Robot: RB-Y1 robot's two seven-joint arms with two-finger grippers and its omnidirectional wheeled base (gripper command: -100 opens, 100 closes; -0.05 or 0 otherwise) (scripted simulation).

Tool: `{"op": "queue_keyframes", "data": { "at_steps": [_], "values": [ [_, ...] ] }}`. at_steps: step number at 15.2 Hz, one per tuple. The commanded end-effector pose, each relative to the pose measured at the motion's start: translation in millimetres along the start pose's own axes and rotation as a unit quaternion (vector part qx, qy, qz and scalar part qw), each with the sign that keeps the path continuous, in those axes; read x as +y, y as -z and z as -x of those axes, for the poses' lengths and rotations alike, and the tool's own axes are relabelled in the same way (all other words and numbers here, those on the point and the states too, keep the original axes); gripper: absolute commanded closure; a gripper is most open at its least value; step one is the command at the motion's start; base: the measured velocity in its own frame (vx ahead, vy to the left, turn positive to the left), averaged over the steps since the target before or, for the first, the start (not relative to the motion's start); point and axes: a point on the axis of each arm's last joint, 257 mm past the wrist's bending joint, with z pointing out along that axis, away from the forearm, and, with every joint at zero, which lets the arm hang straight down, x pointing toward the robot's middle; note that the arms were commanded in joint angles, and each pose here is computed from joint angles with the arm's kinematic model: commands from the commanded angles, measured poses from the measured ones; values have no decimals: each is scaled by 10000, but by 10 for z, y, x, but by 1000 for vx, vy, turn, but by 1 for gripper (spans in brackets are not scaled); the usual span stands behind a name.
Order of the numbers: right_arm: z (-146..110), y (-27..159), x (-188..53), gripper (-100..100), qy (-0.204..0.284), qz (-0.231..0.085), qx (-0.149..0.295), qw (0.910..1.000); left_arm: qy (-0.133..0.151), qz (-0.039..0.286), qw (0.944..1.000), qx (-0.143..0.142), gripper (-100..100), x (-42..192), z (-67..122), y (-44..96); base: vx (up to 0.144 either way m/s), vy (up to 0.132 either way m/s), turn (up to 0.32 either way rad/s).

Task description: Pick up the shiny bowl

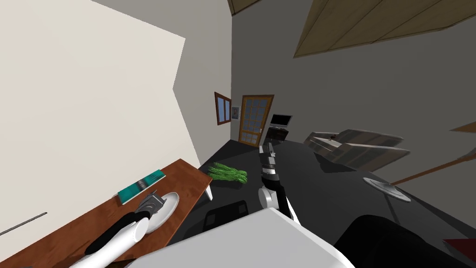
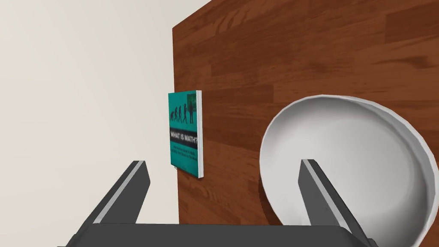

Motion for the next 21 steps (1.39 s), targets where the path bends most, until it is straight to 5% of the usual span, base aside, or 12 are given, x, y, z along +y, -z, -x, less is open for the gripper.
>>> {"op": "queue_keyframes", "data": {
  "at_steps": [1,6,8,13,15,16,17,18,19,20,21],
  "values": [
    [0,0,0,0,0,0,0,10000,127,257,9995,-166,-100,157,157,-20,33,-14,-62],
    [0,0,0,0,0,0,0,10000,654,1009,9902,-707,-100,636,626,-41,40,-12,-76],
    [0,0,0,0,0,0,0,10000,659,1089,9891,-738,-100,687,645,-31,36,-3,-42],
    [0,0,0,0,0,0,0,10000,1180,1761,9699,-1199,-100,1145,995,51,35,-4,-62],
    [0,0,0,0,0,0,0,10000,1183,1812,9688,-1213,-100,1171,998,63,36,2,-31],
    [0,0,0,0,0,0,0,10000,1346,2023,9606,-1347,-100,1314,1086,107,29,6,-41],
    [0,0,0,0,0,0,0,10000,1346,2023,9606,-1347,-100,1314,1086,107,29,6,-51],
    [0,0,0,0,0,0,0,10000,1500,2214,9523,-1468,-100,1446,1160,155,31,8,-65],
    [0,0,0,0,0,0,0,10000,1500,2217,9523,-1468,-100,1447,1160,156,32,11,-52],
    [0,0,0,0,0,0,0,10000,1644,2394,9438,-1577,-100,1568,1222,205,39,11,-60],
    [0,0,0,0,0,0,0,10000,1644,2394,9438,-1577,-100,1568,1222,205,41,14,-47]
  ]
}}
